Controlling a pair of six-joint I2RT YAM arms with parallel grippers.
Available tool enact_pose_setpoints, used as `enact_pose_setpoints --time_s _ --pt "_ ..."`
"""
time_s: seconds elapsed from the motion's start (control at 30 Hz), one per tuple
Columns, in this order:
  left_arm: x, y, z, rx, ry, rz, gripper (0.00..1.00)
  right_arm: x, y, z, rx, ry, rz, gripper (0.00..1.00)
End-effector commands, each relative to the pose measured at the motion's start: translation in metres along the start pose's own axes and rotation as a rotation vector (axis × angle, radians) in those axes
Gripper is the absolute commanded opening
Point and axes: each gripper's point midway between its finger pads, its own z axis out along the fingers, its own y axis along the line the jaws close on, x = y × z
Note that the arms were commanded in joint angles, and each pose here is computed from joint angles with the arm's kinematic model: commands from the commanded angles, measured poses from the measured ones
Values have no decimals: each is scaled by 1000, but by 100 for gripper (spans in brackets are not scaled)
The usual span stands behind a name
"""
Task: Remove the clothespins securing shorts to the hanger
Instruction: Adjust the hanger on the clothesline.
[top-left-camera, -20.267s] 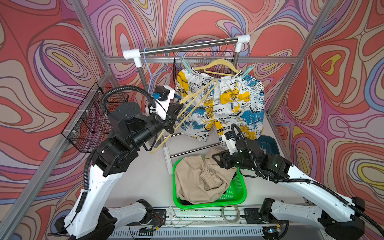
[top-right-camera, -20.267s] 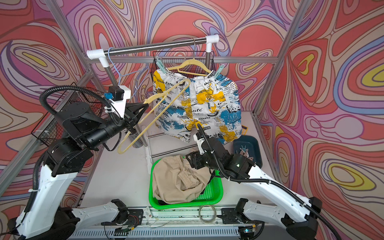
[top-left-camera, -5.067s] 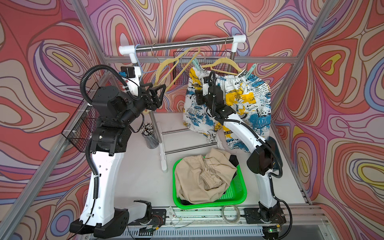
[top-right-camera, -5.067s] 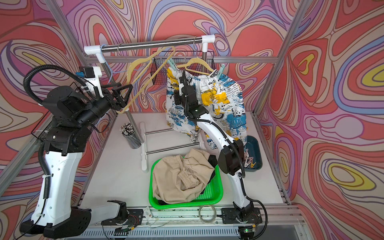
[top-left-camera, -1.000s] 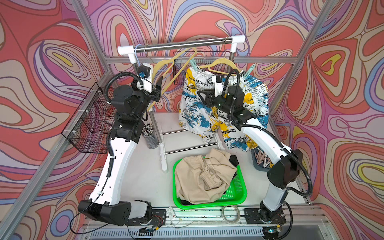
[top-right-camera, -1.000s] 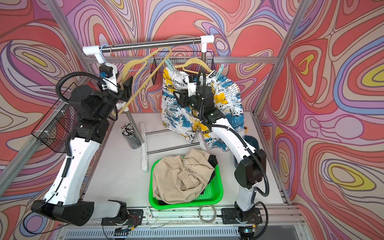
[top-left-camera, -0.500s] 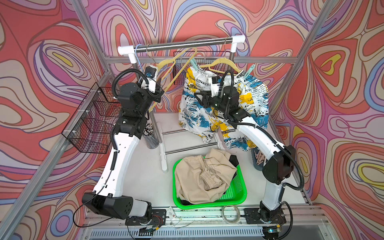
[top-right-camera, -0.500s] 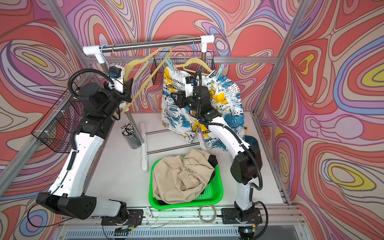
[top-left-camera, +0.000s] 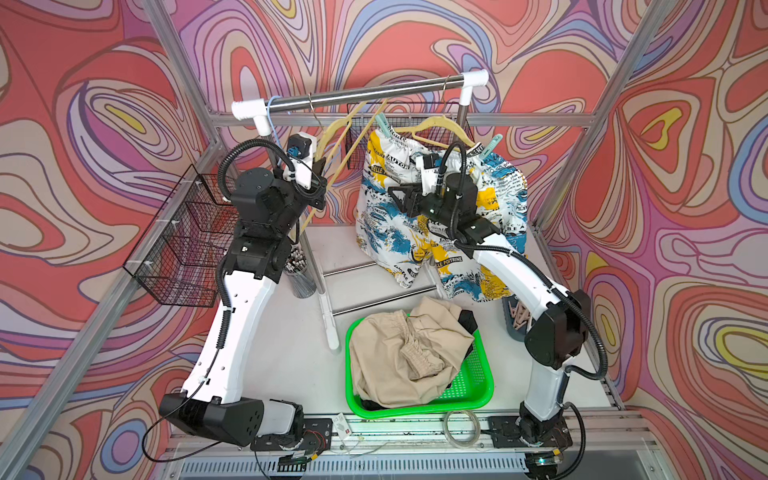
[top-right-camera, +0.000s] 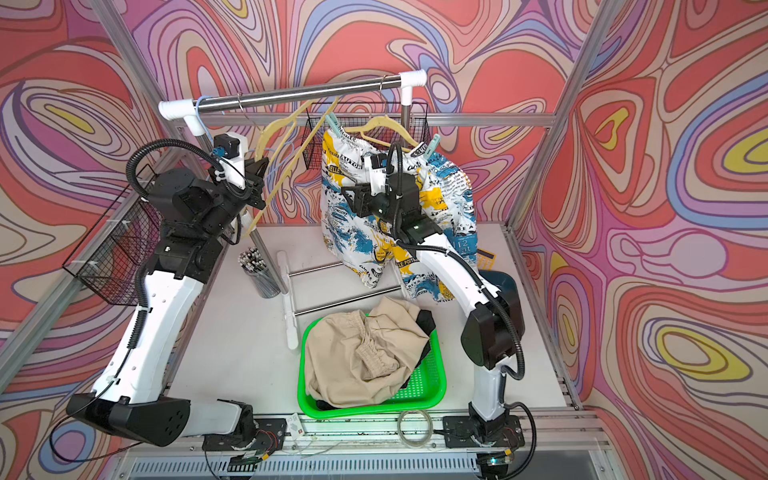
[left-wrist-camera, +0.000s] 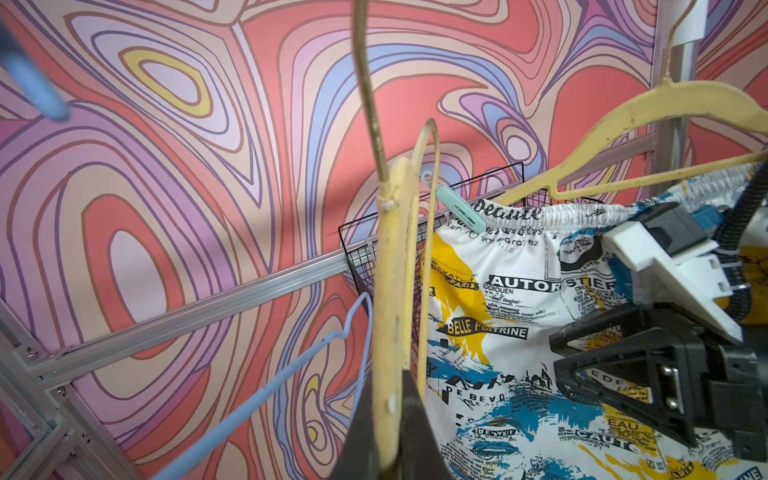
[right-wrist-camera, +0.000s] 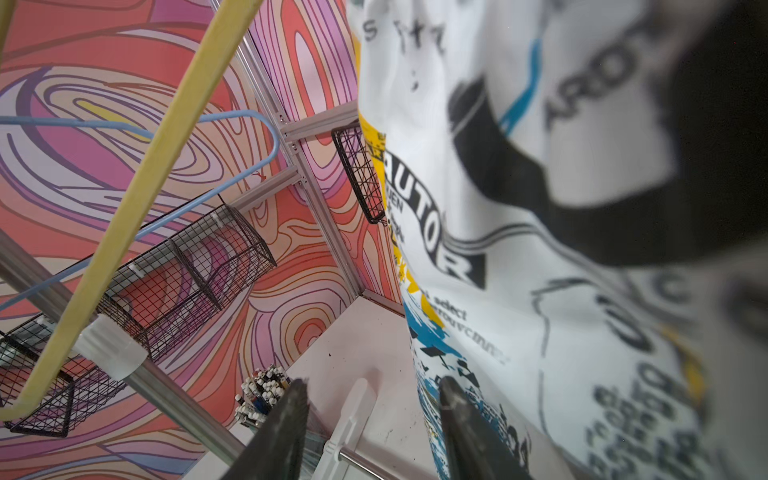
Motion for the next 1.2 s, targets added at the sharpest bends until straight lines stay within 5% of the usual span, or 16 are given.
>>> enact_pose_setpoints --time_s 0.0,0.37,0.8,1.17 --pt "-13 1 -16 -7 -22 -15 0 -16 -2 3 18 -39 -24 52" --pt "-37 -6 -42 28 -75 -106 0 -49 1 34 -35 -114 -33 52" --pt "-48 -4 -51 13 -143 -147 0 -14 -38 51 106 -54 -43 52" --pt "-23 12 -35 -79 -21 -164 0 -19 -23 26 85 -59 -35 52"
